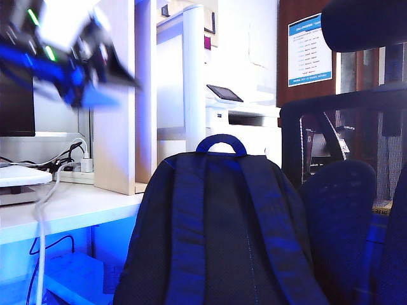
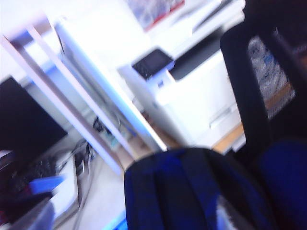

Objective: Grab the backpack from the chair and place it on the desk.

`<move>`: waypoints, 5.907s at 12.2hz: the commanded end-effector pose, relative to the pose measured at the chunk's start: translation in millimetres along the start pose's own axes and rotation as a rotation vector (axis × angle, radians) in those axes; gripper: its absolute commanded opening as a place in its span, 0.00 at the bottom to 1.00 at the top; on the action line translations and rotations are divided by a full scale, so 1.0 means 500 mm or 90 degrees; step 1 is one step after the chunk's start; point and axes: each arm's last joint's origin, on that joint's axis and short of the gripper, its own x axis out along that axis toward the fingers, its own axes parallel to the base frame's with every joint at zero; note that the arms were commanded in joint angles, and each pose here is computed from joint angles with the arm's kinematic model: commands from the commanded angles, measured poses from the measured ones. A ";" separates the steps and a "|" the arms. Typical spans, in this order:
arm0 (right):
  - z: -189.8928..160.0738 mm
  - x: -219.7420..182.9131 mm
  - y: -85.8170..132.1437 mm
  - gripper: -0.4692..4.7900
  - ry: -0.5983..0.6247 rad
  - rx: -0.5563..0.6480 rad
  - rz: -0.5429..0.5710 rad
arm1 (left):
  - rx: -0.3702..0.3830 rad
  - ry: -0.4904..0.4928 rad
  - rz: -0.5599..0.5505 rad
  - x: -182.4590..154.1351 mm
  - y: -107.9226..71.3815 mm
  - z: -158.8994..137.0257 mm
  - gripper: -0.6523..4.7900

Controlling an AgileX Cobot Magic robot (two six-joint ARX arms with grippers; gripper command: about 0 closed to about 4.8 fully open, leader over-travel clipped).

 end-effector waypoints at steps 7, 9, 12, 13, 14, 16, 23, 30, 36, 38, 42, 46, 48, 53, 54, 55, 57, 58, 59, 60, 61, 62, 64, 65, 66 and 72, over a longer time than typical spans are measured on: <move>0.000 0.027 -0.004 0.91 0.044 0.008 0.024 | -0.033 0.059 -0.034 0.234 0.176 -0.064 1.00; -0.014 0.044 -0.012 0.91 0.077 0.018 0.022 | -0.026 0.068 -0.066 0.275 0.162 -0.092 1.00; -0.034 0.065 -0.017 0.91 0.116 0.028 0.022 | 0.008 0.083 -0.088 0.308 0.137 -0.118 1.00; -0.037 0.067 -0.016 0.91 0.122 0.029 0.023 | 0.032 0.076 -0.097 0.311 0.133 -0.114 0.42; -0.038 0.068 -0.016 0.91 0.124 0.029 0.025 | 0.041 0.067 -0.098 0.311 0.133 -0.110 0.18; -0.039 0.068 -0.015 0.91 0.131 0.030 0.035 | 0.055 0.050 -0.095 0.310 0.133 -0.100 0.11; -0.040 0.067 -0.010 0.91 0.155 0.033 0.079 | 0.119 -0.073 -0.089 0.201 0.055 0.138 0.11; -0.048 0.063 0.001 0.91 0.233 0.022 0.198 | 0.247 -0.265 0.061 -0.036 -0.111 0.405 0.11; -0.023 0.045 0.029 0.91 0.218 -0.027 0.287 | 0.315 -0.390 0.291 -0.256 -0.171 0.501 0.11; -0.021 0.041 0.038 0.91 0.219 -0.032 0.310 | 0.328 -0.406 0.386 -0.346 -0.154 0.510 0.11; -0.020 0.039 0.060 0.91 0.228 -0.037 0.350 | 0.367 -0.413 0.573 -0.511 -0.109 0.522 0.11; -0.026 0.040 0.066 0.91 0.241 -0.033 0.360 | 0.294 -0.447 0.665 -0.605 -0.010 0.500 0.11; -0.027 0.040 0.068 0.91 0.243 -0.033 0.364 | 0.260 -0.419 0.681 -0.603 0.051 0.472 0.11; -0.026 0.039 0.074 0.90 0.245 -0.033 0.371 | 0.143 -0.373 0.816 -0.610 0.117 0.424 1.00; -0.026 0.039 0.074 0.90 0.245 -0.033 0.370 | 0.140 -0.380 0.839 -0.612 0.116 0.425 1.00; -0.025 0.040 0.074 0.90 0.244 -0.033 0.371 | 0.140 -0.385 0.852 -0.616 0.115 0.426 1.00; -0.024 0.039 0.075 0.90 0.248 -0.031 0.369 | 0.130 -0.404 0.908 -0.634 0.113 0.426 1.00; -0.025 0.039 0.075 0.90 0.249 -0.031 0.368 | 0.128 -0.410 0.897 -0.634 0.109 0.429 1.00; -0.025 0.039 0.075 0.89 0.249 -0.031 0.369 | 0.106 -0.435 0.821 -0.631 0.097 0.435 1.00; -0.023 0.039 0.075 0.89 0.247 -0.033 0.370 | 0.092 -0.407 0.473 -0.608 0.058 0.452 1.00; -0.021 0.039 0.077 0.89 0.243 -0.037 0.371 | 0.104 -0.379 0.364 -0.586 0.026 0.466 1.00; -0.011 0.035 0.083 0.88 0.214 -0.052 0.386 | 0.212 -0.352 0.246 -0.534 -0.109 0.514 0.97; -0.004 0.030 0.085 0.88 0.194 -0.059 0.376 | 0.253 -0.342 0.203 -0.507 -0.192 0.528 0.97; 0.009 0.025 0.092 0.88 0.165 -0.080 0.371 | 0.260 -0.312 0.169 -0.470 -0.279 0.525 0.97; 0.023 0.020 0.095 0.88 0.147 -0.091 0.368 | 0.268 -0.271 0.163 -0.454 -0.331 0.511 0.96; 0.061 -0.083 0.099 0.88 0.071 -0.146 0.290 | 0.154 -0.193 0.214 -0.583 -0.538 0.338 0.74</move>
